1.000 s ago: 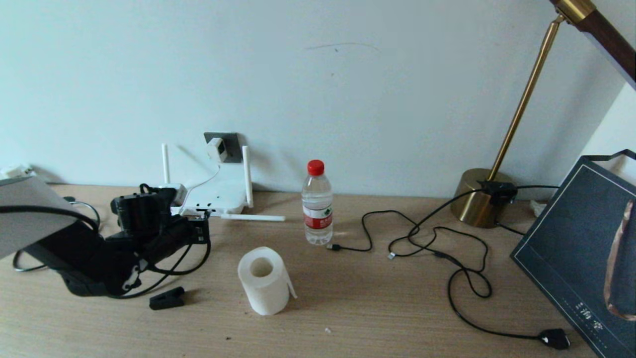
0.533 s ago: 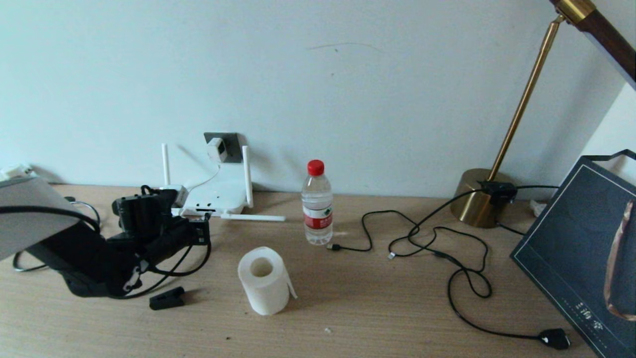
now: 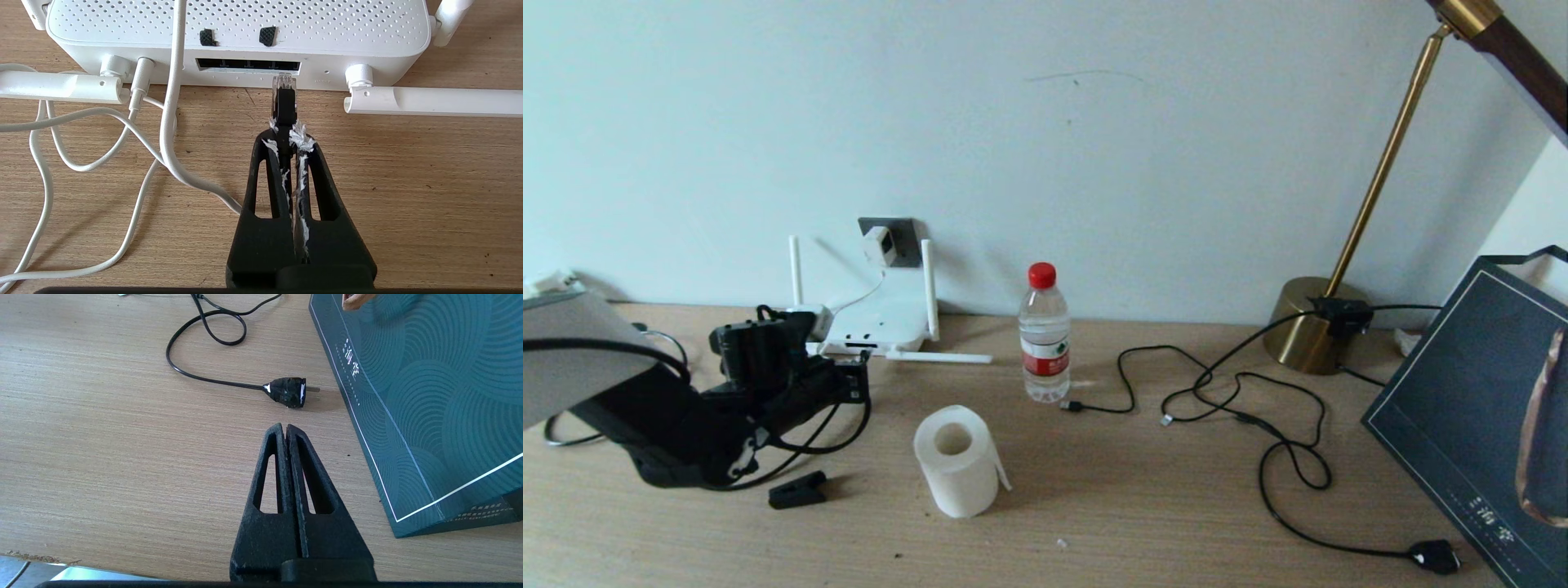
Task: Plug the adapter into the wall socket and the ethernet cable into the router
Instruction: Align cable and router interface
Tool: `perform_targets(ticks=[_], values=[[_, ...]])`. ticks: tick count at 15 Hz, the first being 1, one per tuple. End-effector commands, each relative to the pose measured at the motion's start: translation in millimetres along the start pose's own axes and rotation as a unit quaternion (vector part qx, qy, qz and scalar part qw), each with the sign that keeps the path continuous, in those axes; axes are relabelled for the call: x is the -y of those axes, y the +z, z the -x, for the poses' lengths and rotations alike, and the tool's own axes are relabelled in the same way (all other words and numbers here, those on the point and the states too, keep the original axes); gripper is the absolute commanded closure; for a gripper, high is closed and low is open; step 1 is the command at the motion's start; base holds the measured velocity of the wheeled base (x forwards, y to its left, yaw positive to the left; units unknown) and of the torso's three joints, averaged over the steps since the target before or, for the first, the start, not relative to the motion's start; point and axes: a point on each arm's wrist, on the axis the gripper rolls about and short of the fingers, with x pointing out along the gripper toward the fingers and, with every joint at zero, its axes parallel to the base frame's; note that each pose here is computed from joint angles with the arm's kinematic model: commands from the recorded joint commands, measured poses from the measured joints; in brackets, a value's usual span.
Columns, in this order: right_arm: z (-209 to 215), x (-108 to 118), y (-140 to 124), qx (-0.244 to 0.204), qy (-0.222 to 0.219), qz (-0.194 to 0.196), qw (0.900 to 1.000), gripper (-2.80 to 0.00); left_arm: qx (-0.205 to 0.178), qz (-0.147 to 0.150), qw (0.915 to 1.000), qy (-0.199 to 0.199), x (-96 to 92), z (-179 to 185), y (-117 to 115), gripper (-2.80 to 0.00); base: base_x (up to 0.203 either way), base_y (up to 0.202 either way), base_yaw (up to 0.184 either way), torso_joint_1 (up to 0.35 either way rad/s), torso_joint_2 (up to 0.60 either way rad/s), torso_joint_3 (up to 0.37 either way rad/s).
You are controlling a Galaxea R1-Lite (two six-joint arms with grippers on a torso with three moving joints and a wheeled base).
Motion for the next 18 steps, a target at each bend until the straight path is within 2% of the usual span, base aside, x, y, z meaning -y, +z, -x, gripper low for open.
perform_targets(ticks=[1, 18], values=[[-0.1, 0.0, -0.2, -0.001, 0.0, 0.001, 1.0, 0.0, 0.001, 0.0, 1.0, 0.0, -0.1, -1.0, -0.6, 0.0, 0.0, 0.0, 0.0, 0.0, 0.0, 0.0], [-0.1, 0.0, -0.2, -0.001, 0.0, 0.001, 1.0, 0.0, 0.006, 0.0, 1.0, 0.0, -0.3, -2.9, 1.6, 0.0, 0.0, 0.0, 0.0, 0.0, 0.0, 0.0]])
